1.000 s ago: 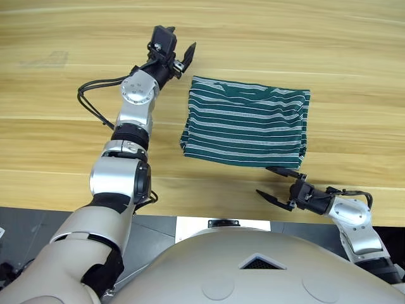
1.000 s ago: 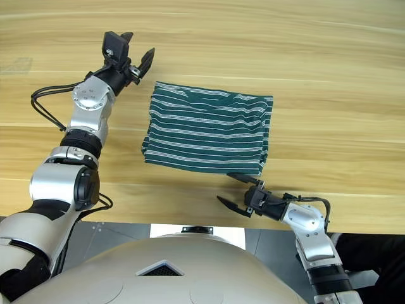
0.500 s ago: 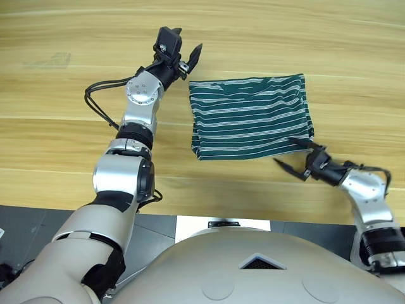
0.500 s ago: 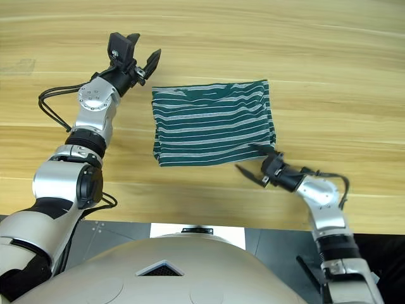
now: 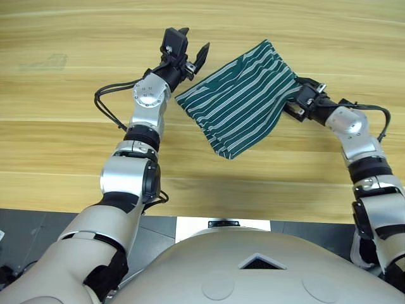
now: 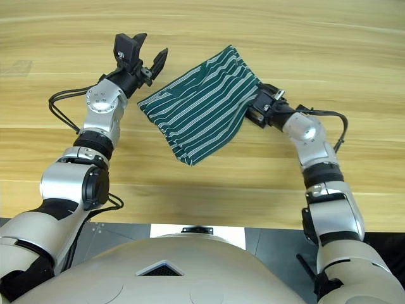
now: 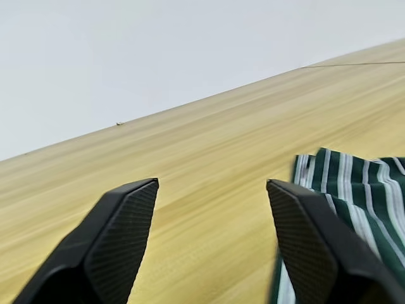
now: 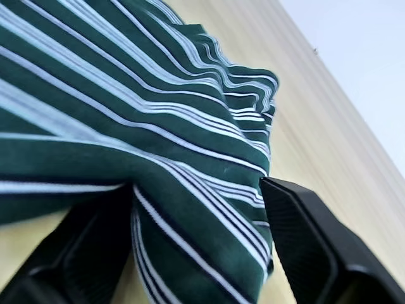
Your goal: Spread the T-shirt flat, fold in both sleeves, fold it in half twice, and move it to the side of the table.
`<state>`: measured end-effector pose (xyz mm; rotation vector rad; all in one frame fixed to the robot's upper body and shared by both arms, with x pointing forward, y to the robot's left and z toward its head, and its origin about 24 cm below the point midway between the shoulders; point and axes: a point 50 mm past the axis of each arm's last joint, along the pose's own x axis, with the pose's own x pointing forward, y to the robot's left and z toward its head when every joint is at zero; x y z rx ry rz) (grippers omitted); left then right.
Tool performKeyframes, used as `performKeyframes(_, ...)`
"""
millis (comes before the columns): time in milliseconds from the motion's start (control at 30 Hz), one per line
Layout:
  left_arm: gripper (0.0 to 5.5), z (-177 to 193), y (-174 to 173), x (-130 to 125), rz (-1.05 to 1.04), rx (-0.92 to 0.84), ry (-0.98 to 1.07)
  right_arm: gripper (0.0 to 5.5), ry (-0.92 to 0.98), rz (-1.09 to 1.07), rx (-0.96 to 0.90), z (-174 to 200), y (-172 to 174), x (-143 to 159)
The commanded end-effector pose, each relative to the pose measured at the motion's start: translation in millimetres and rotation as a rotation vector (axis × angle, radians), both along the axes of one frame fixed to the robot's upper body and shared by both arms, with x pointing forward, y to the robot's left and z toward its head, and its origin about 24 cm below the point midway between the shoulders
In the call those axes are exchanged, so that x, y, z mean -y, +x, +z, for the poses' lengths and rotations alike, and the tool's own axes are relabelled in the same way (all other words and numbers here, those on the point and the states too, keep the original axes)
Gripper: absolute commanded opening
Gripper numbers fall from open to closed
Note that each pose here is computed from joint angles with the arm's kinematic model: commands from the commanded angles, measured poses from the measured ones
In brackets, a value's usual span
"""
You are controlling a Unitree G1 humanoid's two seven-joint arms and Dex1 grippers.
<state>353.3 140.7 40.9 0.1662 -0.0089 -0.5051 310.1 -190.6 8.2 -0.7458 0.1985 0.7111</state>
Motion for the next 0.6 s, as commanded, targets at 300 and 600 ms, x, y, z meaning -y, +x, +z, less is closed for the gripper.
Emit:
performKeyframes(300,3.17,-18,-6,-11,0.055,-0.091,0.031,3.41,-0.034,-0.071,-0.007,-18,20,-47)
performKeyframes(600,3.17,-13,-20,17,-0.258,-0.008,-0.030,3.41,0.354,-0.255,0.146,-3,-11,0)
